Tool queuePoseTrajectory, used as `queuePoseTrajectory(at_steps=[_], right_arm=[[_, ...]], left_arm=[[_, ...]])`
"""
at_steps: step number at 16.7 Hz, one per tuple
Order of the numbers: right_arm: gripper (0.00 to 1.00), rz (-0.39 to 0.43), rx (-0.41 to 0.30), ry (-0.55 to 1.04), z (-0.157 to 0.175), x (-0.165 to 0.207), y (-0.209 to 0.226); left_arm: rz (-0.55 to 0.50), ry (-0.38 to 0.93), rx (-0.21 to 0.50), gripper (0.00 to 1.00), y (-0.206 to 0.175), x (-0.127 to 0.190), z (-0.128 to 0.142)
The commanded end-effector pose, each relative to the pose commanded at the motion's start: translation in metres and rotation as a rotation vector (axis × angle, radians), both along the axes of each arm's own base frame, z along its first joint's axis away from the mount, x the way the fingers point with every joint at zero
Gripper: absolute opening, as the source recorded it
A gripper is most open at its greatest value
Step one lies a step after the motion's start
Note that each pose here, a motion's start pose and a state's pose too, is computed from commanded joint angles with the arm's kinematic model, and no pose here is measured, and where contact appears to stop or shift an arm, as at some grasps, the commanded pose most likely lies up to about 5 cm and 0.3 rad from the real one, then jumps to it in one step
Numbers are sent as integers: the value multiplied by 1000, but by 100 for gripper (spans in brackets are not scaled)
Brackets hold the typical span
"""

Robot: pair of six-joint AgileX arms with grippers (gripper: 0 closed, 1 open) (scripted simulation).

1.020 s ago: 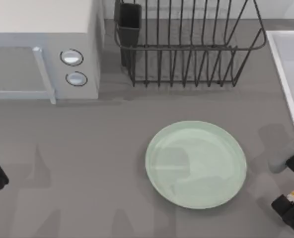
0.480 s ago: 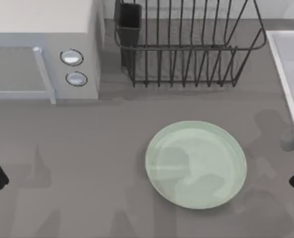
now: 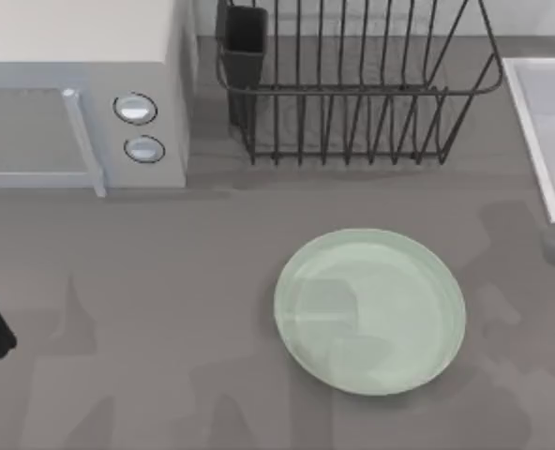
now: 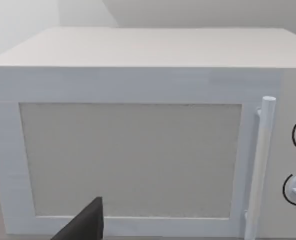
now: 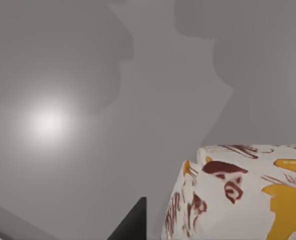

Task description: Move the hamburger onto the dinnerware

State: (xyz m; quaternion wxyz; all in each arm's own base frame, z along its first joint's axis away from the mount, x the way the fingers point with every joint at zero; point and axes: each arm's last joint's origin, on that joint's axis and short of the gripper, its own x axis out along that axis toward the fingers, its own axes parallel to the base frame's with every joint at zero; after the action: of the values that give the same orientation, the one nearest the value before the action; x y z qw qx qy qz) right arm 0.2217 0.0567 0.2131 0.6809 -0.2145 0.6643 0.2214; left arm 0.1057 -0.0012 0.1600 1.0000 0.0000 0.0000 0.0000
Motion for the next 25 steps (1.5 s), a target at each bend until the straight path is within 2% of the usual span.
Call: queuePoseTrajectory(at_steps=[3, 6, 9, 14, 17, 20, 25], right_arm=[[0, -16, -2, 6, 2, 6, 6], [0, -86, -10, 20, 5, 26, 27], [0, -214, -23, 37, 3, 51, 60], [0, -491, -45, 44, -11, 81, 130], [0, -597, -33, 22, -17, 89, 166], [0, -643, -13, 4, -18, 92, 185], [0, -651, -10, 4, -17, 92, 184]], left_arm=[[0, 0, 0, 100, 0, 0, 0], [0, 0, 0, 100, 0, 0, 0], [0, 0, 0, 100, 0, 0, 0], [0, 0, 0, 100, 0, 0, 0], [0, 0, 0, 100, 0, 0, 0], [0, 0, 0, 100, 0, 0, 0], [0, 0, 0, 100, 0, 0, 0]])
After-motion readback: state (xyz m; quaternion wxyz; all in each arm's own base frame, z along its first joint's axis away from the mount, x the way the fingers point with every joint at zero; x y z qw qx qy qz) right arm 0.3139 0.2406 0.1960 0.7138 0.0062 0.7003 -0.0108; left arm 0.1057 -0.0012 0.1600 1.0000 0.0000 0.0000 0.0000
